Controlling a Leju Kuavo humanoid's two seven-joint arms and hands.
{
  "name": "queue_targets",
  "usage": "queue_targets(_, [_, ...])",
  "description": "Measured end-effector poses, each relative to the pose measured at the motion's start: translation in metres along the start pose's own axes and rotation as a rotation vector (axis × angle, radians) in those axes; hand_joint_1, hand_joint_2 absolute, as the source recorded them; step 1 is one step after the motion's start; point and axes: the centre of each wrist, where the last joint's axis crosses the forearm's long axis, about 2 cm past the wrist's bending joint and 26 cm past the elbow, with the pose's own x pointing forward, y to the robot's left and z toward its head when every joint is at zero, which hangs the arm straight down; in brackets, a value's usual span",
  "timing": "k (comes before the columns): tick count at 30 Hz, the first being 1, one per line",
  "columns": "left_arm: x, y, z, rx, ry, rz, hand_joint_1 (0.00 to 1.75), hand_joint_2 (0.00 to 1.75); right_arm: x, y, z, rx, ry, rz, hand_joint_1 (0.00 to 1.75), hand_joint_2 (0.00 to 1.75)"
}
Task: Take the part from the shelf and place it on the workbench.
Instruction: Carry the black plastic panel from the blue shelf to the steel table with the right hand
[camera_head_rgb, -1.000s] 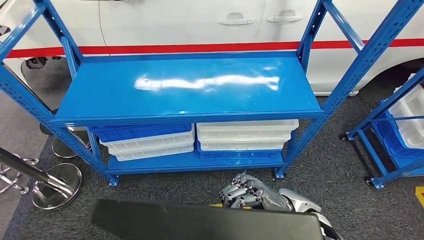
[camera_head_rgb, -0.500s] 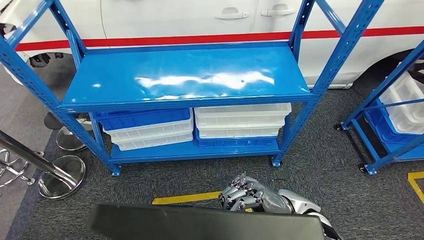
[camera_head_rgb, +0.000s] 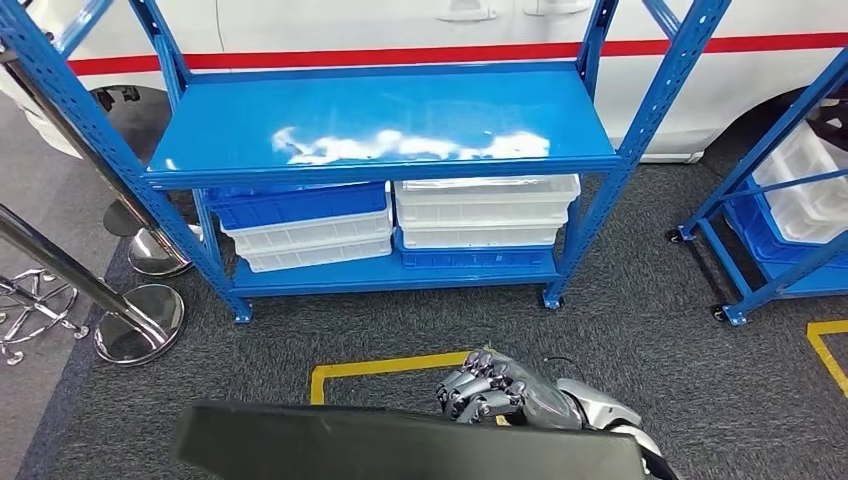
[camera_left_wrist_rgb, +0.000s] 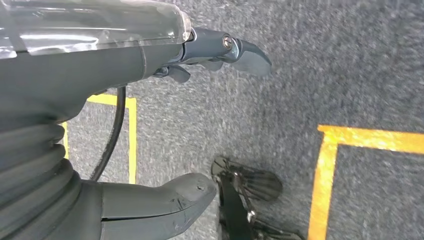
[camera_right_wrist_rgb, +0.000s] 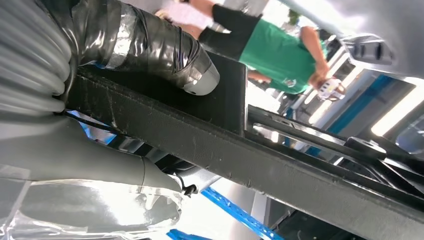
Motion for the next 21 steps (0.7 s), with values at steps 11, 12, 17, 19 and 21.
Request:
queue_targets(11, [-0.0012,0.0005,0.0001,0.003,0.010,-0.012,0.00,1.75,-0.0002,0.0001,0.0009,0.009,0.012,0.026,1.75,1.75])
queue_targets(12, [-0.0012,0.0008,0.0001,0.003,0.011,-0.014,0.00,1.75,-0.0001,-0.0008,0.0001,0.013,0.012,0.031,1.75,1.75])
queue_targets(17, [0.0008,0.0023,-0.0001,0.007,0.008,-0.023,0.00,1.75,0.0002,-0.0064,-0.0054,0.036,0.009,0.057,1.75,1.75])
queue_targets(19, [0.0008,0.0040,-0.0002,0.010,0.008,-0.027,0.00,1.75,0.0003,-0.0078,-0.0067,0.040,0.010,0.061,1.75,1.75])
queue_targets(21, [0.0006,0.0053,-0.0002,0.012,0.008,-0.030,0.00,1.75,0.0002,-0.0078,-0.0067,0.041,0.014,0.061,1.75,1.75])
